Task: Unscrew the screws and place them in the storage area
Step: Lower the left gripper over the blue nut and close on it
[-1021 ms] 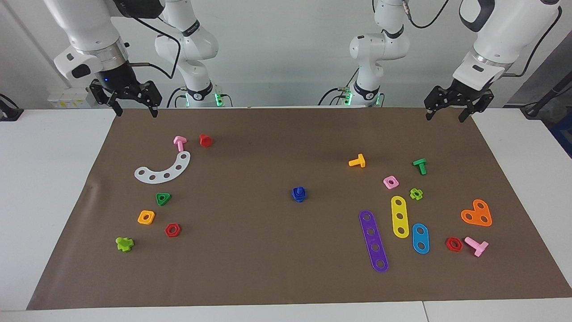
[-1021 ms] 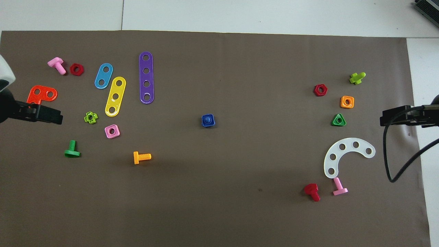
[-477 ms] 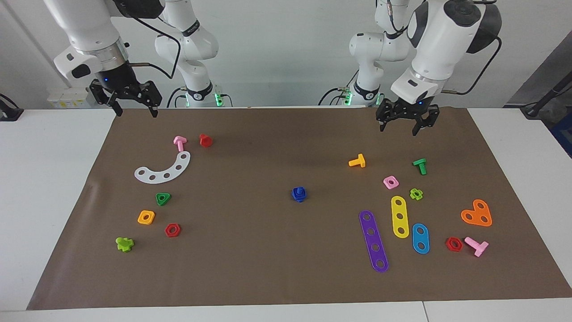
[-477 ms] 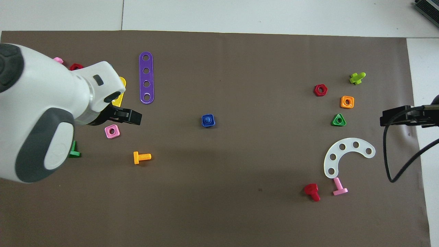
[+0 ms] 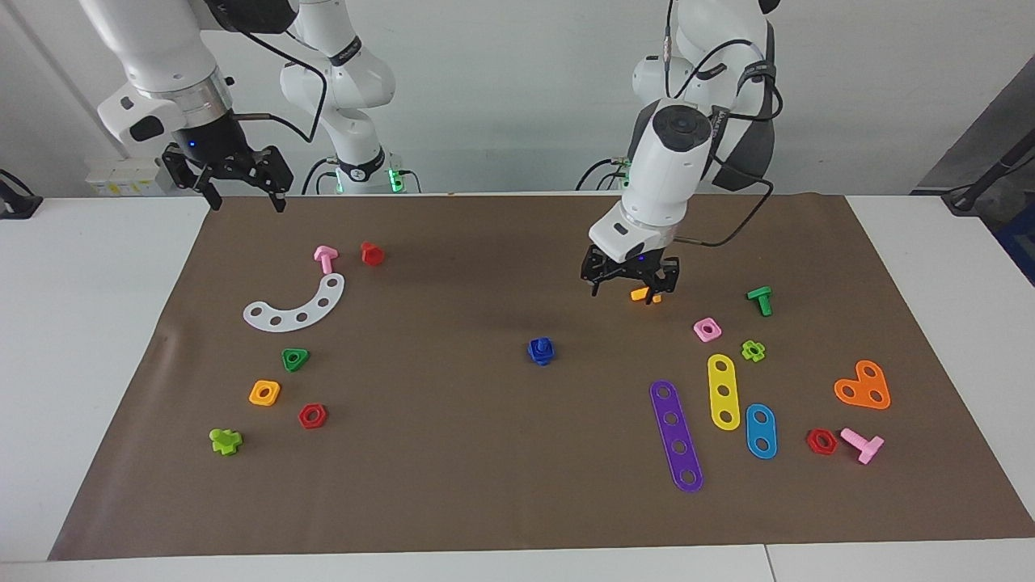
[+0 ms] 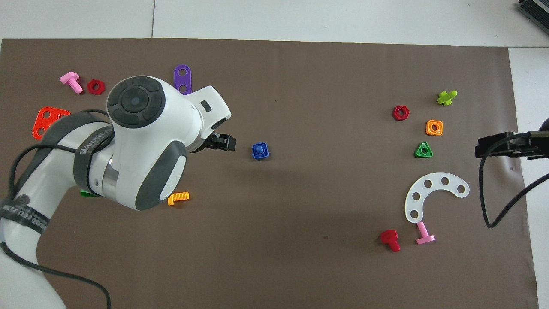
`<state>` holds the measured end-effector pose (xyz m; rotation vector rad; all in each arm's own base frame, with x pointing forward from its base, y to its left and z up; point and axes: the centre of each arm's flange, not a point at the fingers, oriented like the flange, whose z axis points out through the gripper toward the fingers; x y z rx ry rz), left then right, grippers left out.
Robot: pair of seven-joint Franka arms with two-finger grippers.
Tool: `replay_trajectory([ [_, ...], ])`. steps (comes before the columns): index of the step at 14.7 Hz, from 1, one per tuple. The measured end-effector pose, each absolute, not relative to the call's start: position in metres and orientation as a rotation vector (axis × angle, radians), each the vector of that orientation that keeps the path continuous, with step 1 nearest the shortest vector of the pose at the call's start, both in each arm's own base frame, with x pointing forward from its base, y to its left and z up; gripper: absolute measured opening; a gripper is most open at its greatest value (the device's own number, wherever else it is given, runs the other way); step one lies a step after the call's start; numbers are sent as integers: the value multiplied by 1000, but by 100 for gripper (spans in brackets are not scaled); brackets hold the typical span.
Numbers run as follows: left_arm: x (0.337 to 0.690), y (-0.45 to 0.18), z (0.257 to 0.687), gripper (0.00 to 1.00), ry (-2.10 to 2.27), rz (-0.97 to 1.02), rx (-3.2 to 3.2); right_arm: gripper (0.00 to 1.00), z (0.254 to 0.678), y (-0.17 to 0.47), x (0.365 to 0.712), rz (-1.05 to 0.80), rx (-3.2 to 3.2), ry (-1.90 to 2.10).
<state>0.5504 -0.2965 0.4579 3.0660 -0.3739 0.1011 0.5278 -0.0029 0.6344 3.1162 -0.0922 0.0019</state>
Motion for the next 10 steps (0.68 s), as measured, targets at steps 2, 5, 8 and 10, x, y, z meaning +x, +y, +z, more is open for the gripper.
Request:
replay_trajectory([
  [2,549,-322,434,100,-358,115,3058,100,634,-3,528,2,3116,-92],
  [5,544,-357,391,100,-344,87,3062,100,634,-3,528,2,3116,-92],
  [8,543,-380,365,100,-325,93,3056,100,634,-3,528,2,3116,-92],
  [10,544,-385,353,100,-318,94,3055,100,634,-3,528,2,3116,-92],
])
